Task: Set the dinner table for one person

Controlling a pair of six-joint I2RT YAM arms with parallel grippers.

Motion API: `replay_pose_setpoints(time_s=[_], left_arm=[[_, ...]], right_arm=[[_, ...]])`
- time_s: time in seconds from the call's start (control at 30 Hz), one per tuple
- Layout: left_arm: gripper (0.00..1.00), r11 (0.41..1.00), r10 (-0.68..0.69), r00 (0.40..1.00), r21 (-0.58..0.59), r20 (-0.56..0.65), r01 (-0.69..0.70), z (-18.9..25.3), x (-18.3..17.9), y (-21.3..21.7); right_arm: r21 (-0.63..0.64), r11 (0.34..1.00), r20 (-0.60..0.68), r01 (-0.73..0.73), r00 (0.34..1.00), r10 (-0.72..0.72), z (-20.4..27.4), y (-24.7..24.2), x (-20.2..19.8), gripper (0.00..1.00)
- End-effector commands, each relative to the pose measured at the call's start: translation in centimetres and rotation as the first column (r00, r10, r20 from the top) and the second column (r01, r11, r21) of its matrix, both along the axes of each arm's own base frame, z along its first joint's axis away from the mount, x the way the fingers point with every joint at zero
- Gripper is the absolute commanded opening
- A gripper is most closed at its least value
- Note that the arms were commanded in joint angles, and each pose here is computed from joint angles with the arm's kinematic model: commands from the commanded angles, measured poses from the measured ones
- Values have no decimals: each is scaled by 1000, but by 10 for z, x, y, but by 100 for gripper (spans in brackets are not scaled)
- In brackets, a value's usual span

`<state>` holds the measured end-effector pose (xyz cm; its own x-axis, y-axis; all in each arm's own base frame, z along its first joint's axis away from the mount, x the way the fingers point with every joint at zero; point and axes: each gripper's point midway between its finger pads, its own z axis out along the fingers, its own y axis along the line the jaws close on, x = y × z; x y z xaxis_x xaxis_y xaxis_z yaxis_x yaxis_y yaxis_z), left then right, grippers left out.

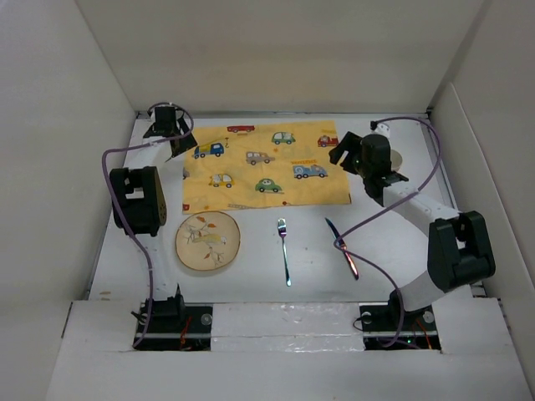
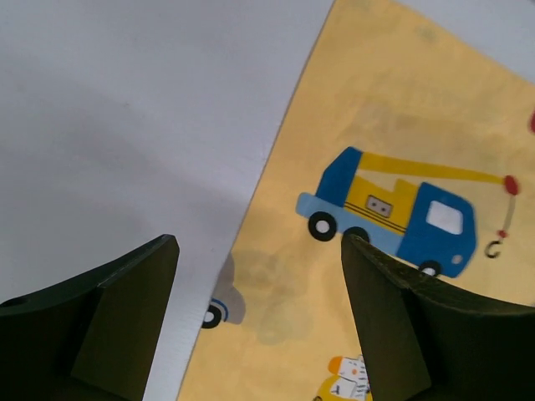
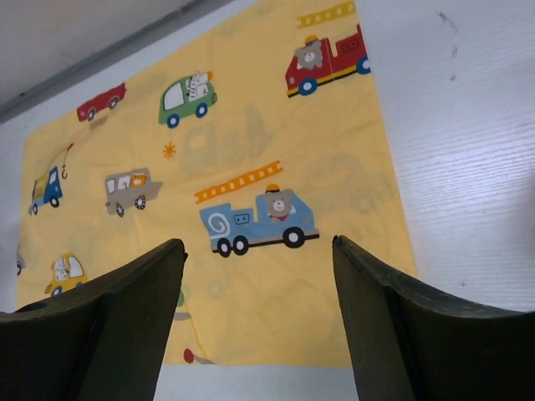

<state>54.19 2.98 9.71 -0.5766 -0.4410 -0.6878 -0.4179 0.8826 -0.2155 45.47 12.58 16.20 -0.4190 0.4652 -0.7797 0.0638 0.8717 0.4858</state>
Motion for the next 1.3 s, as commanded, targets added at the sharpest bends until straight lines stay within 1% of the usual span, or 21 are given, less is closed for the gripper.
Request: replay_pose_setpoints(time_s=[0.0, 0.07, 0.17, 0.27, 0.3, 0.37, 0.4, 0.57, 0.63, 0.7, 0.73, 0.83, 0.9, 0.97, 1.0, 1.03, 1.07, 1.1, 1.13, 1.2, 1.27], left_arm=[[77, 998, 4, 992, 70, -123, 4, -32, -11, 7], [76, 997, 3, 987, 80, -162, 10, -50, -11, 8], [73, 997, 2, 987, 77, -163, 10, -58, -4, 8], [66, 998, -16, 988, 57, -152, 25, -59, 8, 4], [60, 998, -35, 988, 50, -152, 43, -60, 12, -3], [53, 998, -48, 989, 39, -142, 54, -60, 25, -6], [41, 997, -59, 988, 36, -143, 65, -61, 29, -12], [19, 994, -104, 986, 12, -130, 106, -65, 52, -34], [5, 992, -126, 986, 2, -108, 127, -60, 61, -42], [2, 992, -124, 987, 3, -100, 125, -58, 63, -42], [0, 992, -124, 988, 0, -87, 124, -55, 66, -43], [0, 992, -128, 990, -5, -66, 128, -46, 71, -45], [0, 991, -136, 989, -11, -64, 136, -45, 71, -46], [0, 991, -132, 988, -14, -74, 131, -45, 66, -46], [0, 992, -127, 989, -11, -75, 127, -44, 64, -45], [0, 993, -117, 990, -2, -78, 117, -43, 57, -43], [2, 995, -104, 992, -3, -76, 104, -42, 55, -42], [3, 996, -87, 993, -4, -73, 87, -39, 51, -36], [4, 997, -71, 995, -7, -65, 70, -35, 45, -29], [13, 999, -43, 997, -17, -59, 42, -29, 40, -20], [20, 1000, -23, 998, -10, -53, 23, -22, 33, -12]], right_arm=[[-112, 989, -14, 98, 995, -100, -9, -23, -7, 76], [-109, 992, -49, 64, 996, -70, -20, -18, -10, 75], [-103, 995, -111, 10, 994, -22, -39, -8, -11, 76], [-90, 996, -185, -20, 983, 3, -69, -1, -11, 76], [-80, 997, -206, -22, 979, 5, -78, -3, -11, 76], [-58, 998, -215, -34, 976, 21, -84, 1, -13, 74], [-56, 998, -215, -31, 976, 18, -84, 1, -14, 73], [-15, 999, -237, -41, 971, 37, -86, 0, -21, 69], [6, 998, -209, -61, 976, 60, -82, 3, -37, 68], [7, 998, -203, -70, 977, 70, -80, 8, -41, 69], [-14, 999, -194, -31, 981, 28, -80, 0, -41, 69], [-16, 999, -236, -50, 971, 45, -87, 2, -48, 72], [-5, 999, -237, -43, 971, 41, -85, -2, -46, 72], [33, 996, -220, -81, 972, 86, -79, 4, -50, 63], [42, 994, -201, -105, 973, 112, -77, 10, -53, 52], [34, 992, -185, -125, 974, 129, -74, 14, -55, 49], [26, 990, -169, -142, 975, 144, -69, 19, -57, 40], [18, 983, -152, -183, 971, 183, -62, 33, -63, 26], [4, 979, -136, -203, 970, 202, -56, 39, -66, 22], [-2, 967, -83, -256, 963, 255, -36, 60, -76, 8], [-1, 952, -76, -307, 949, 306, -35, 76, -87, 2]])
